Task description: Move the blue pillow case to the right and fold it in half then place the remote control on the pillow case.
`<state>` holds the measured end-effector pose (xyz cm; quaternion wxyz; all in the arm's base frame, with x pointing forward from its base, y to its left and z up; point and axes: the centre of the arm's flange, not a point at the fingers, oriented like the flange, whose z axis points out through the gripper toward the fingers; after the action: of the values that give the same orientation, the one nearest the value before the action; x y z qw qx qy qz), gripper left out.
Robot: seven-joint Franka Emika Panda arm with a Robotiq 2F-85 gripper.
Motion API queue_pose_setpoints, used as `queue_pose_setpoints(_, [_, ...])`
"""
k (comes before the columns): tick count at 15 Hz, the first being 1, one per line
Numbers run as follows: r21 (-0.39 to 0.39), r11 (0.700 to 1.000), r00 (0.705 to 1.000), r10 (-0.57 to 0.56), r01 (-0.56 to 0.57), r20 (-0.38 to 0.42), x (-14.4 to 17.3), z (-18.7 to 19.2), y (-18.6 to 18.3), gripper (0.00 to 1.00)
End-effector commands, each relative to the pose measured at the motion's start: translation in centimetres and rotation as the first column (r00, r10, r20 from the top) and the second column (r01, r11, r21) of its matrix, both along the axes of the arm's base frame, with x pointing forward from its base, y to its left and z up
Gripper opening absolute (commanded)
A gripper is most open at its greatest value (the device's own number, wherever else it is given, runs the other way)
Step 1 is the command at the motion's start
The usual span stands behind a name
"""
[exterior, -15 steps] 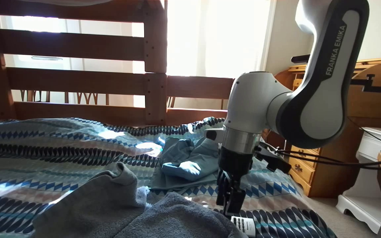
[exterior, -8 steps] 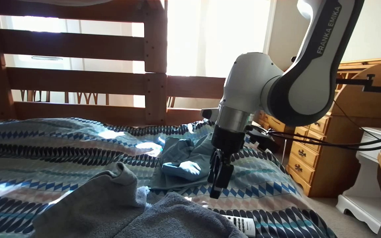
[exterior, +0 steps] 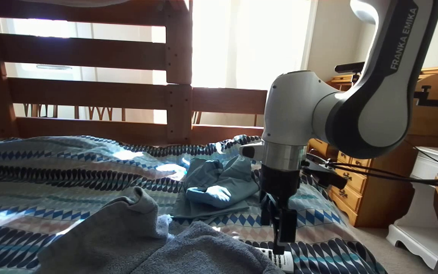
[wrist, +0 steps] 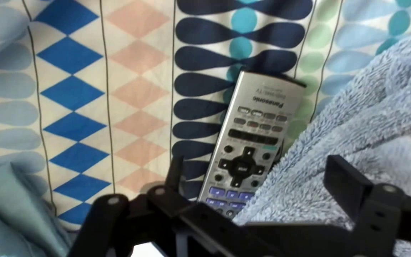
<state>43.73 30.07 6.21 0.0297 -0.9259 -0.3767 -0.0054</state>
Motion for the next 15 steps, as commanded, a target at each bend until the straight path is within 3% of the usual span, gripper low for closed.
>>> queue_pose_setpoints(1, [-0.053, 0.998, 0.999, 0.036, -0.037, -0.018, -1.8, -0.6, 0.6, 1.0])
queue_pose_setpoints(15, [-0.059, 0.996, 0.994, 0.074, -0.07, 0.075, -2.4, -4.2, 1.5, 1.0])
